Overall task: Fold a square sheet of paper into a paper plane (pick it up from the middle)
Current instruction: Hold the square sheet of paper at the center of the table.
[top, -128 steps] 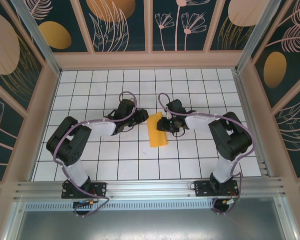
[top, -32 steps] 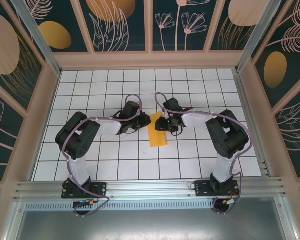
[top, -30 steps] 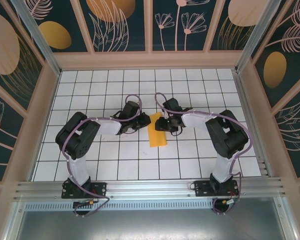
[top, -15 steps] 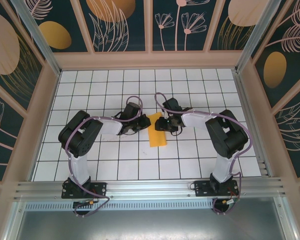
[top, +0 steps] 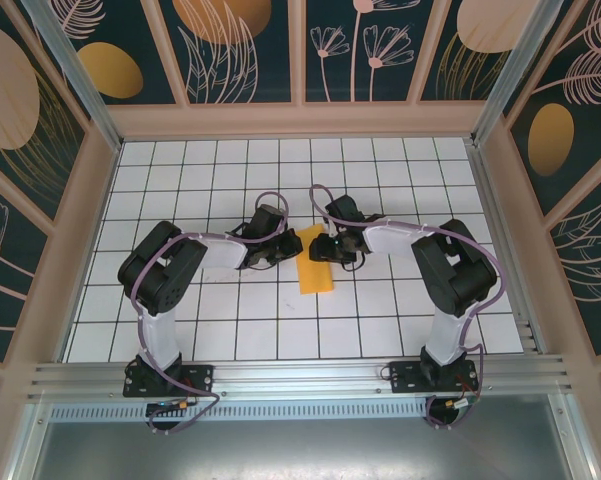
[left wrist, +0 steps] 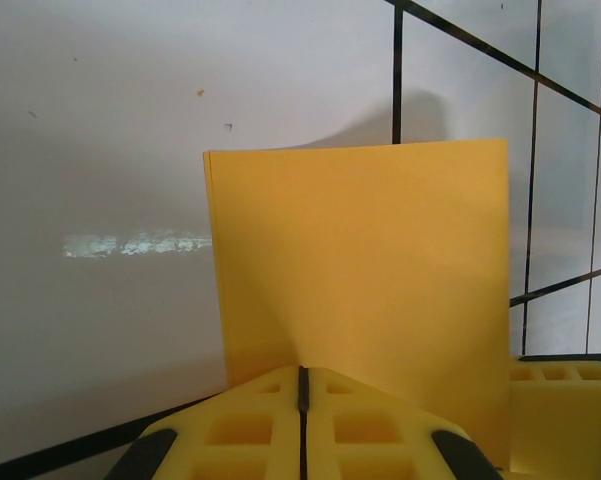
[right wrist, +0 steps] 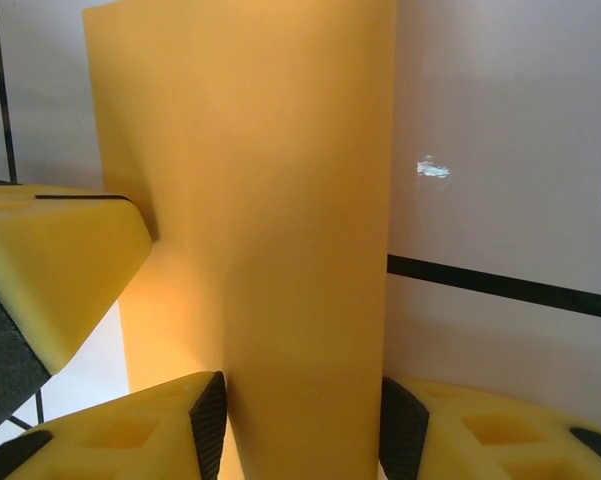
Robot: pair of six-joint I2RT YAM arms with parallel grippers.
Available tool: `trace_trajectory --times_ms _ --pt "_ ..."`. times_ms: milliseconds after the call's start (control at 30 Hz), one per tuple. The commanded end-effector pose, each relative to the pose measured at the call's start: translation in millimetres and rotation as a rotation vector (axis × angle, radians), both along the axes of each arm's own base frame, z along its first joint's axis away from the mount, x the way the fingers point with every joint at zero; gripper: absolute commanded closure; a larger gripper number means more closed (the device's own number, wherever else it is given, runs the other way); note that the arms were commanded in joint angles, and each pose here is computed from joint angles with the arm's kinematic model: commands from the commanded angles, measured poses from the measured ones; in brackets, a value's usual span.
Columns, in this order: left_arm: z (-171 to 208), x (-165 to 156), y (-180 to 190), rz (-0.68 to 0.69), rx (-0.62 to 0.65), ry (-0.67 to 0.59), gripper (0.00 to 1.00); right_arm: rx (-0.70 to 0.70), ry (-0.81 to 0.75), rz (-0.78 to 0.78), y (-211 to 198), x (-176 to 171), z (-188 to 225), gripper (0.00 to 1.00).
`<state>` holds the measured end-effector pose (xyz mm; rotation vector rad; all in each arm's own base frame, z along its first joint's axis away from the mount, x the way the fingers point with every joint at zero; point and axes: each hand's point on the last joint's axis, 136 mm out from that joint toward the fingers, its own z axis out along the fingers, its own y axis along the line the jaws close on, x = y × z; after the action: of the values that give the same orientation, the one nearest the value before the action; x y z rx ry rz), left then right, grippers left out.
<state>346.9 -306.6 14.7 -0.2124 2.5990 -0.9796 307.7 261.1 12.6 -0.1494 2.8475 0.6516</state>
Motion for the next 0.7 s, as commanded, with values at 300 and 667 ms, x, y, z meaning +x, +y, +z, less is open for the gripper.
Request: trace_trajectory --times_ms 300,667 --pt "-47.5 -18.2 23.0 0.011 0.152 0.092 0.92 0.008 -0.096 -0.117 -39.5 12.0 42.5 0.36" --pt "-51.6 -19.5 23.6 0.013 0.157 0.102 0.93 0.214 -0.046 0.021 5.3 2.6 55.4 0.69"
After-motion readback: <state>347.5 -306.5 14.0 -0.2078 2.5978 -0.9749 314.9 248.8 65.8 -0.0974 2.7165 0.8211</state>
